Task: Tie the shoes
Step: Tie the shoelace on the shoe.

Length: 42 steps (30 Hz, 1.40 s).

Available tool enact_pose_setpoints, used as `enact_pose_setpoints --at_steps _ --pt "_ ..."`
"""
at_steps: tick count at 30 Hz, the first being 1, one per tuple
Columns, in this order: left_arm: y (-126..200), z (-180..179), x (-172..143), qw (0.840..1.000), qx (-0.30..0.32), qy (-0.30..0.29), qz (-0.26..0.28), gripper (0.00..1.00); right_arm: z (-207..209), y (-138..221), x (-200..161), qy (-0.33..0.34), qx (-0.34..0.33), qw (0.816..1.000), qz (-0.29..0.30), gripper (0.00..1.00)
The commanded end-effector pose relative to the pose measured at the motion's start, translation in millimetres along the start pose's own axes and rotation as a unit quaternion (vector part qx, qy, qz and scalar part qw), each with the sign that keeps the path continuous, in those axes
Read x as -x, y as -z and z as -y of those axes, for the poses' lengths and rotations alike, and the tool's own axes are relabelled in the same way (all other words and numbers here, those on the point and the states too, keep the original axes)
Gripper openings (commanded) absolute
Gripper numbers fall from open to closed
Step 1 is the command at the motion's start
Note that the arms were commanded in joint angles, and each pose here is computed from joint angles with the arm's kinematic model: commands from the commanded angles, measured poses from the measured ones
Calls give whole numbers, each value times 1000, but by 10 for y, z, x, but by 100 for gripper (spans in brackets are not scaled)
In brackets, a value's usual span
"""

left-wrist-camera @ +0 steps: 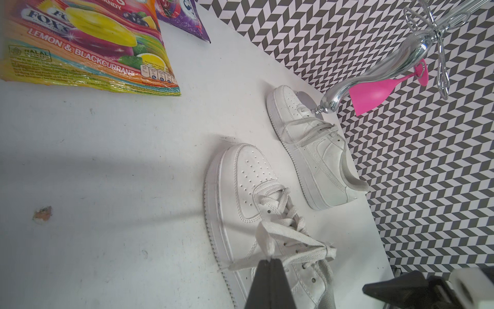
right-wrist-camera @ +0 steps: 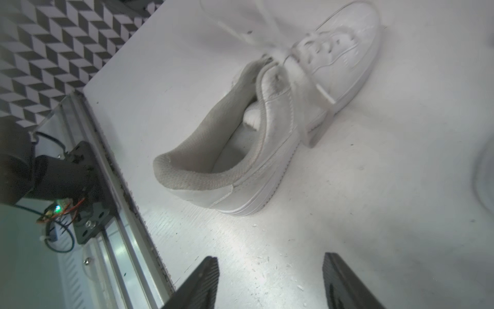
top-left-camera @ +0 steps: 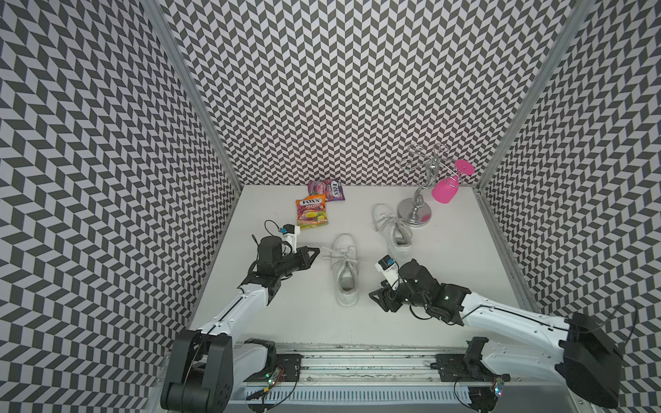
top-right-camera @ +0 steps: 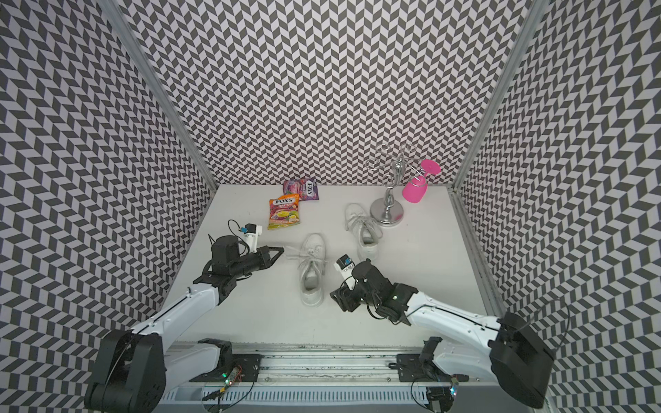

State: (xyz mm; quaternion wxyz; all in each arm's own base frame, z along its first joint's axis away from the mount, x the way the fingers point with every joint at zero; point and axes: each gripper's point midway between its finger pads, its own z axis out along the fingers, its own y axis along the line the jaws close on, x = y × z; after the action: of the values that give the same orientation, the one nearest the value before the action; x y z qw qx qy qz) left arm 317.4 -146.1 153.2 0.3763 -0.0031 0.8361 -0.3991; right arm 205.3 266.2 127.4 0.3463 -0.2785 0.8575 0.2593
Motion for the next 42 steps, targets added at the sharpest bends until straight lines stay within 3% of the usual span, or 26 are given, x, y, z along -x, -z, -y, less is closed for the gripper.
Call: enact_pose_setpoints --at_steps 1,5,9,14,18,27,42 --pt "0 71 20 1000 -15 -11 6 0 195 223 422 -11 -55 994 92 72" --pt "-1 78 30 1000 -15 -11 6 0 205 193 728 -71 -16 987 145 66" --pt "-5 78 17 1000 -17 -10 4 0 88 54 1015 -164 47 970 170 72" --pt "1 103 14 1000 -24 -9 4 0 191 -216 1171 -320 75 932 154 73" --pt "-2 100 2 1000 -25 -8 3 0 313 -391 1071 -387 64 910 134 72" --pt "-13 108 -6 1000 -30 -6 0 0 243 -708 885 -445 91 888 76 62" --pt "-13 112 -15 1000 -31 -6 -1 0 164 -811 887 -471 131 870 67 49"
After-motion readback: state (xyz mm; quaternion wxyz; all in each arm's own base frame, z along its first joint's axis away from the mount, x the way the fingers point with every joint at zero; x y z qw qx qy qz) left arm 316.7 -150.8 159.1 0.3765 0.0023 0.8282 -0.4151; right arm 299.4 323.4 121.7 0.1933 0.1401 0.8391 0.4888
